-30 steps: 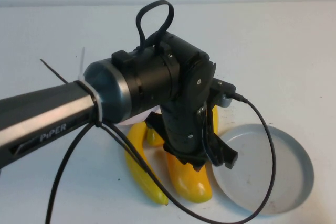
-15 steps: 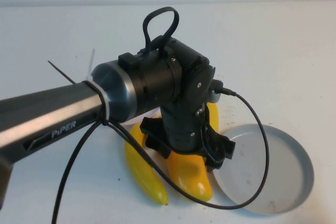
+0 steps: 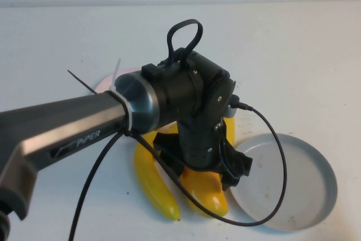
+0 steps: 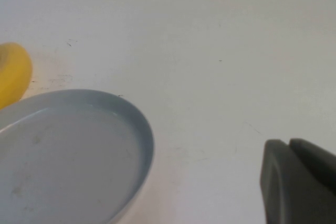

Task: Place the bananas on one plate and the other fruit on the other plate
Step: Put one type of fruit in the left plate

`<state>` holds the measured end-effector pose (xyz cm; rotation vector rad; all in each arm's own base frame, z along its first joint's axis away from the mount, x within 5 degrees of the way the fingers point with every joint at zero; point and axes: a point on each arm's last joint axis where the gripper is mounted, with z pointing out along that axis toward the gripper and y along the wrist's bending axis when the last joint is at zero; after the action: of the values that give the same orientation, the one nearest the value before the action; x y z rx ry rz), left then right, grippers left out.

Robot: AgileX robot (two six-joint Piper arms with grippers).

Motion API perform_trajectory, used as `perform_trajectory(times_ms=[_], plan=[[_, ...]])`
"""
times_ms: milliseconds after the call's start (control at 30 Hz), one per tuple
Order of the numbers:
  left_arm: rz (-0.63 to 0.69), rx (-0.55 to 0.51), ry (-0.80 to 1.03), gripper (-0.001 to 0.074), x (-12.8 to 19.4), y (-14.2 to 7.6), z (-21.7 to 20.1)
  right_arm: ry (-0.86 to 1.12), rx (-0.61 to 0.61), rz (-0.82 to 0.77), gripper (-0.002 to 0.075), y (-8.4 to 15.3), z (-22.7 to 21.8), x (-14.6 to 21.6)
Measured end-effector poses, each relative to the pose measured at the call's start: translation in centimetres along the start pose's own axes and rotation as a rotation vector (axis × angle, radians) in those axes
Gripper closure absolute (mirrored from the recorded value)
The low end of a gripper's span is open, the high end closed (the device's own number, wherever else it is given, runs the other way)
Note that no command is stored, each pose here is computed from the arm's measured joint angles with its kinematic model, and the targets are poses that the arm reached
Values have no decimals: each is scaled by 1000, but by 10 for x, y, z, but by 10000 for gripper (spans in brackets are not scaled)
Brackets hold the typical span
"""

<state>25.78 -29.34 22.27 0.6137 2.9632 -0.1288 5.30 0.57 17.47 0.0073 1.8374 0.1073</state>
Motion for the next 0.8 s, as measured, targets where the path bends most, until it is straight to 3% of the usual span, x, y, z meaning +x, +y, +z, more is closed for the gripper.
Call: perform_trajectory(times_ms=[533,700,800], plan=[[-15,-26,51,67,-6,4,30,0,-2,4,743,0,0,0],[-3,-34,70,169,-4,5,30,0,-2,4,743,0,0,0],[10,-34,70,178,-4,5,30,0,-2,6,743,0,0,0]])
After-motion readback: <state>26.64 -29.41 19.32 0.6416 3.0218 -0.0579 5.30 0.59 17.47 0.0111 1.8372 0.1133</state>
